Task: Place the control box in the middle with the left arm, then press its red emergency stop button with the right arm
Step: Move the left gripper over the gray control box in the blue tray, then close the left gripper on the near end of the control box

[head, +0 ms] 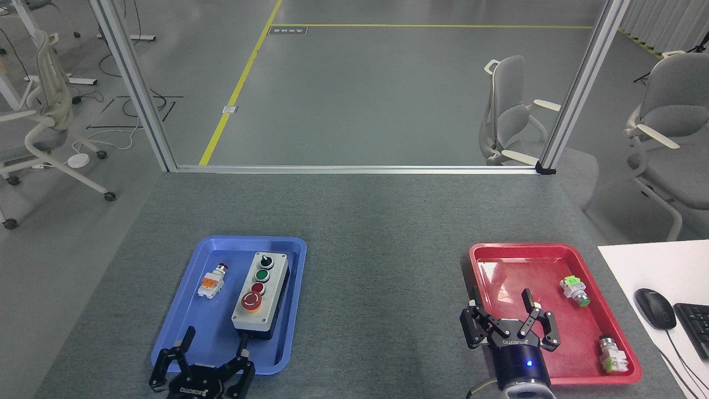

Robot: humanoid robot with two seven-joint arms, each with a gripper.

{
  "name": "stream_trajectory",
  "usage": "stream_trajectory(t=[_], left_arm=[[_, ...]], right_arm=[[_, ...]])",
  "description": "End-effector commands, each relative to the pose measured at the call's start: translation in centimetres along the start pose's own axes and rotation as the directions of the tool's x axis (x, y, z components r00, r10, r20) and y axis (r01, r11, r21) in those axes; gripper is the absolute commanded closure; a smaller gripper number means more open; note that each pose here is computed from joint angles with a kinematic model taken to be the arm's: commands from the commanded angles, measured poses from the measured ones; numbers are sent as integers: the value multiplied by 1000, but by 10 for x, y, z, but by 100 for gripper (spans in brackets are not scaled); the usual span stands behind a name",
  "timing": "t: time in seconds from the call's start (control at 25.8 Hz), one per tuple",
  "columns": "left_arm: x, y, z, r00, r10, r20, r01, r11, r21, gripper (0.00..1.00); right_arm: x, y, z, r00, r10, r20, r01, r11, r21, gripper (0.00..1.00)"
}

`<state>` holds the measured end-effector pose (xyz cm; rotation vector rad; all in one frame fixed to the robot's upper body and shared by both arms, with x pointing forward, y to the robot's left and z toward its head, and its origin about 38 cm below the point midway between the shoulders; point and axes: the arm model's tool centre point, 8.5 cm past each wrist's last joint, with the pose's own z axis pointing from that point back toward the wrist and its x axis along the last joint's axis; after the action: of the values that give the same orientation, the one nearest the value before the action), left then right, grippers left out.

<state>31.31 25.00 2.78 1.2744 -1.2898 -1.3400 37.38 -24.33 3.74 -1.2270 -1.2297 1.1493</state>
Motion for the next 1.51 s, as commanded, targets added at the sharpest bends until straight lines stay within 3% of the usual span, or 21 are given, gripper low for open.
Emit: stream_trajectory(t=[0.0,0.23,0.54,1.47], left_arm=[[32,-6,-3,998,-57,5,57,998,-25,1],[44,-30,-21,999,-49,-20,45,984,-172,1],[38,-47,-58,996,-63,-65,45,968,-248,1],[30,-58,-110,995,-44,-87,14,948,-318,1]], right_arm=[[2,1,0,1000,6,13,-6,1000,2,3],[1,0,0,1000,11,17,-11,1000,0,2],[2,4,1,1000,-12,19,11,1000,9,2],[5,4,1,1000,-18,23,17,1000,9,2]])
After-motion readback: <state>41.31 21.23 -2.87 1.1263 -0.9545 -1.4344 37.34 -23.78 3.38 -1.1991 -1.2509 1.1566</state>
